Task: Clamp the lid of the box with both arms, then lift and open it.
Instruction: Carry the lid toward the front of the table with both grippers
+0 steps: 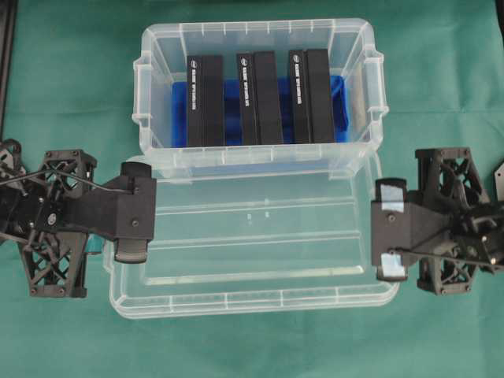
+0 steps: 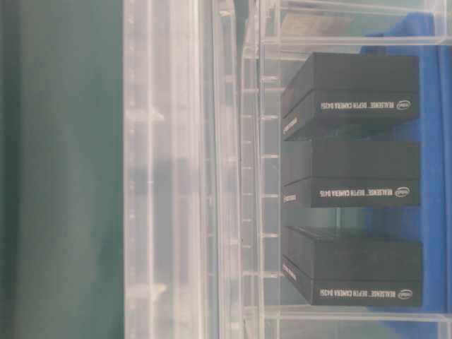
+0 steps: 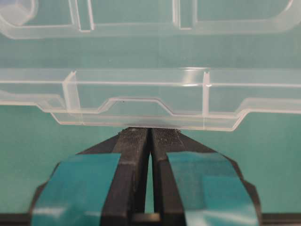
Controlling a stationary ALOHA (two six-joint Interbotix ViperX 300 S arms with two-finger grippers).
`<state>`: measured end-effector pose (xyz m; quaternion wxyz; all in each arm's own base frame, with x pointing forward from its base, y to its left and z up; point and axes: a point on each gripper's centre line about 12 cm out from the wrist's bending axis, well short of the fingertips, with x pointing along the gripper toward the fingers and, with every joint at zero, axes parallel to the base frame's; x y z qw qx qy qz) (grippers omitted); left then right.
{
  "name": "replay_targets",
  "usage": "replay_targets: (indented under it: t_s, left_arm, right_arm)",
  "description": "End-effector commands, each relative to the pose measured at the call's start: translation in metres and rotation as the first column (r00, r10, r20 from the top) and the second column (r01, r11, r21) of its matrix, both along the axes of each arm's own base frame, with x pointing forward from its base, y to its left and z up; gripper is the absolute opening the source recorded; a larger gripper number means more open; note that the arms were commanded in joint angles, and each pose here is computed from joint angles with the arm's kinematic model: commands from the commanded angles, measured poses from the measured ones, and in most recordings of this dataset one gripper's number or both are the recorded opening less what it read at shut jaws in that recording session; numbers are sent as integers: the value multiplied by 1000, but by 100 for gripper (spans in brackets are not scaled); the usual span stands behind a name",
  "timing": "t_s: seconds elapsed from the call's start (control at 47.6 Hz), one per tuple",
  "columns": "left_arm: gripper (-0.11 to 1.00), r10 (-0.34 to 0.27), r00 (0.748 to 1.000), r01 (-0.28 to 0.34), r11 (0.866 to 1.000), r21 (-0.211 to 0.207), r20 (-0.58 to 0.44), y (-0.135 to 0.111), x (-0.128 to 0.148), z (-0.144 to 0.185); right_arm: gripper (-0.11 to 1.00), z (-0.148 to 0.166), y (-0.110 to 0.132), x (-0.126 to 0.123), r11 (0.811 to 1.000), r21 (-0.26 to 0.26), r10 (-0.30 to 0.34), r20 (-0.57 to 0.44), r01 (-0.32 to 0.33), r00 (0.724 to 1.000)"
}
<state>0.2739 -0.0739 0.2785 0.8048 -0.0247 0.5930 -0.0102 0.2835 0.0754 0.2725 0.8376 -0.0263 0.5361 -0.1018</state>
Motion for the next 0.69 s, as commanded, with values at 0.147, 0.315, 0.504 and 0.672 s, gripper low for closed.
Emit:
replay_targets:
  t_s: [0.147,0.315,0.504,0.672]
  left_arm:
    - [1,19,997,-18,1000,-18,69,-2,8,19]
    - [1,14,997,-12,1000,-18,76,-3,9,18]
    - [1,12,997,-10,1000,-21,78,-5,12,6]
    - [1,7,998,-6,1000,-14,54,-7,16,-14]
  right_arm:
    - [0,16,4,10,1000,16,-10,66,9,998]
    - [0,12,6,12,1000,10,-8,52,8,999]
    - [0,0,9,15,1000,9,-19,30,18,999]
    - [0,-20,13,18,999,23,-32,18,32,999]
